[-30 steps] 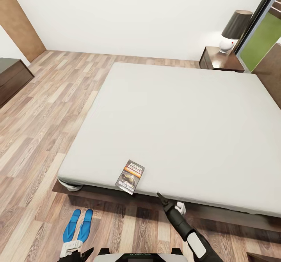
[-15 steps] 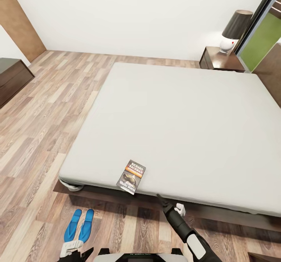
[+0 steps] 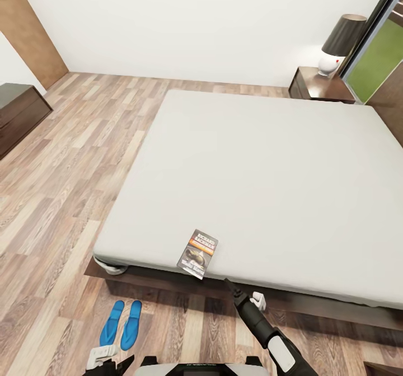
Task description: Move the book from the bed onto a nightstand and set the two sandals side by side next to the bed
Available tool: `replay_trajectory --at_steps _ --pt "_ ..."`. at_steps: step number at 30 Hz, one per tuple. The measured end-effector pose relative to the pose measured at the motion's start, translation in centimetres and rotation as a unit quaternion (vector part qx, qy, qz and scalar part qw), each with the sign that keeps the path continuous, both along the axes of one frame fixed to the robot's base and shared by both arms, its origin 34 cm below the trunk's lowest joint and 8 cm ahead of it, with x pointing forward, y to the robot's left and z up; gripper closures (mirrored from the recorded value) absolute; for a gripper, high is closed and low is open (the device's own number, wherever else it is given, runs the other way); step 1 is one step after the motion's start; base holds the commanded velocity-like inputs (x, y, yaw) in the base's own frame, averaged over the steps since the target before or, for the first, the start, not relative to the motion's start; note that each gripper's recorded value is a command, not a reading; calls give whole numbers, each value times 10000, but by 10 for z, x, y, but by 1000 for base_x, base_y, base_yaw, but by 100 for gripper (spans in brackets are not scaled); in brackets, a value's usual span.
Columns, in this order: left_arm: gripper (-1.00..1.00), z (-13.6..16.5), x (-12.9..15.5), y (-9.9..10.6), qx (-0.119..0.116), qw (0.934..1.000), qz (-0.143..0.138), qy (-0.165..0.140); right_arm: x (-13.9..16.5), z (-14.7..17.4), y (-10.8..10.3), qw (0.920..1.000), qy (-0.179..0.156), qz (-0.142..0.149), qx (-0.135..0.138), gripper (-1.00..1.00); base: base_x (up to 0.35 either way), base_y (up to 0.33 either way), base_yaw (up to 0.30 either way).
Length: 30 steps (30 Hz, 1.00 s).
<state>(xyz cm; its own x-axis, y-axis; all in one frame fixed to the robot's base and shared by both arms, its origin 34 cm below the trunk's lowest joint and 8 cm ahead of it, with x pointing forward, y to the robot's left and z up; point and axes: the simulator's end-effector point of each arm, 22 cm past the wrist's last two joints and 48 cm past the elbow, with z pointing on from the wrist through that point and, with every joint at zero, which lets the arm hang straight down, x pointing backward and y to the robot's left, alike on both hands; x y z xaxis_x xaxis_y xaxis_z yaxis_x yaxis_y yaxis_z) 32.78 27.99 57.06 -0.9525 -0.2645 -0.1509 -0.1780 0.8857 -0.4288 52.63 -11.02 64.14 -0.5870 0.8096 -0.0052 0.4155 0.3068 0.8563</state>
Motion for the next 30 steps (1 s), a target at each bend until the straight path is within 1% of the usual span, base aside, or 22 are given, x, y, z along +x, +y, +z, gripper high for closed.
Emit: replay_trajectory --at_steps 9,21,30 --pt "-100 0 0 -1 -4 10000 -1 3 0 0 0 10000 -8 0 8 -100 0 85 0" --pt "-100 0 1 0 7 10000 -2 -30 1 2 0 10000 -32 -6 28 -100 0 7 2" --pt "-100 2 4 0 8 10000 -5 -69 4 5 -1 10000 -72 -12 27 -100 0 0 101"
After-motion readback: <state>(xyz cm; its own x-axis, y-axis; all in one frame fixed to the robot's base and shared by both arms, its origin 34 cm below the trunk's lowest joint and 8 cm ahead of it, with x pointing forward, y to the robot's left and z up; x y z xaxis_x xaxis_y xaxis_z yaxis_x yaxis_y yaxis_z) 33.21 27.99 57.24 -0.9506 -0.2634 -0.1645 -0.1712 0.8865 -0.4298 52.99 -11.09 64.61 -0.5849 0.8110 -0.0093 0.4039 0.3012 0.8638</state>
